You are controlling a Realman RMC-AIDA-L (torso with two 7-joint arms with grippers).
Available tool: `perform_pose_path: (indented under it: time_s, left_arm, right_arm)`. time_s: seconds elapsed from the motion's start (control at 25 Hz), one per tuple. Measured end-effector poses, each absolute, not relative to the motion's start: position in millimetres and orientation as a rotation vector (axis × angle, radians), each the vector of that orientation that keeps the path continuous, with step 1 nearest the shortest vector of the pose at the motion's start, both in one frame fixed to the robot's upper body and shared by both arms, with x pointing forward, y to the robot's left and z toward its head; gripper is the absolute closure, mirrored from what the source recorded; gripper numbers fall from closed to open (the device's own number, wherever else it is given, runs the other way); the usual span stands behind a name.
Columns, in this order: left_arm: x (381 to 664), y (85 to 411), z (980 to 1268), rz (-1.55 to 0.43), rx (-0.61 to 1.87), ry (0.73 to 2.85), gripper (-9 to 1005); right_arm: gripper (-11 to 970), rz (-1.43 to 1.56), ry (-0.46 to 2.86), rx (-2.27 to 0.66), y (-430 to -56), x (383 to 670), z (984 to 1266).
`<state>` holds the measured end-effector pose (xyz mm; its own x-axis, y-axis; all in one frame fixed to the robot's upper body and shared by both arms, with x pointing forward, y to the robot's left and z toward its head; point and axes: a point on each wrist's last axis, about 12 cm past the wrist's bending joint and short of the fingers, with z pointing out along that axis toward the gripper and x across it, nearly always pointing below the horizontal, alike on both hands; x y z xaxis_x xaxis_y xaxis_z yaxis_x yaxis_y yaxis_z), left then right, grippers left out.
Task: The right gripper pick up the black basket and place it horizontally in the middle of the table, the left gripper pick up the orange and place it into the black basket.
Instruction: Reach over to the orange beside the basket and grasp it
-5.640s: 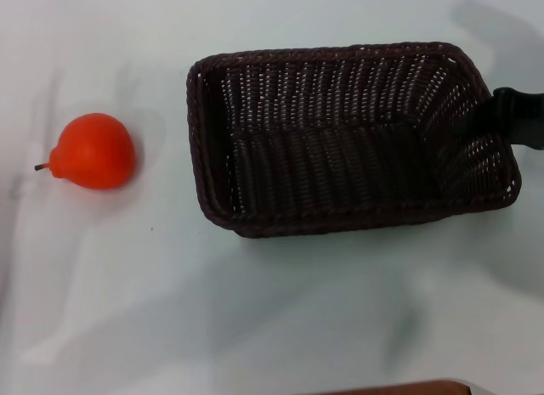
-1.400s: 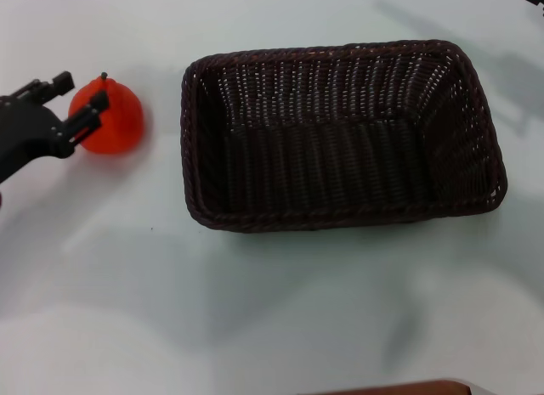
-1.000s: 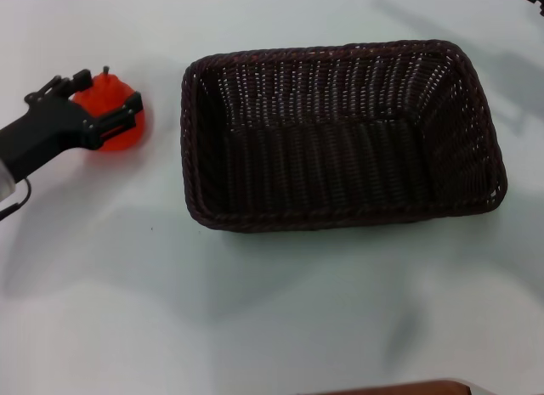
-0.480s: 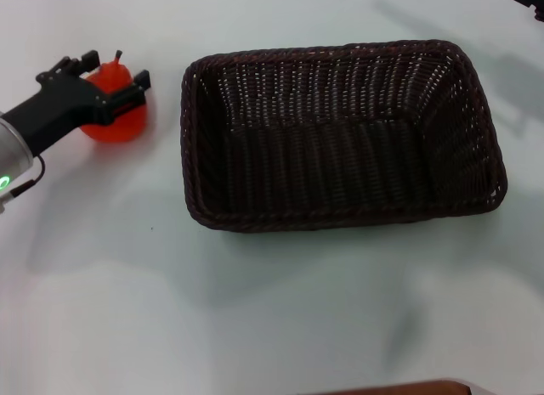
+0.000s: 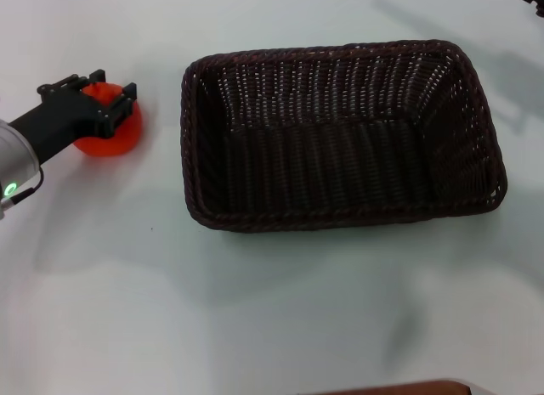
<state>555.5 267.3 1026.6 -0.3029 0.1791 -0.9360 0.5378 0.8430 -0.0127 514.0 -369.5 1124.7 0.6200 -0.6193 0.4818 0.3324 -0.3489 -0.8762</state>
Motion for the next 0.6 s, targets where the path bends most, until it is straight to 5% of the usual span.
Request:
perform_pose_path:
  time_s: [0.32,0.6]
  left_arm:
    - [555.0,269.8,1026.8,-0.389,0.522,1.873,684]
    - [553.5,272.0,1029.4,-0.407,0.517,1.857,726]
  right_arm:
    - [30,-0.989,0.255,-1.652,-368.8,514.5,1121.9]
    - [31,-0.989,0.256,-1.651,-368.9,515.3,1121.9]
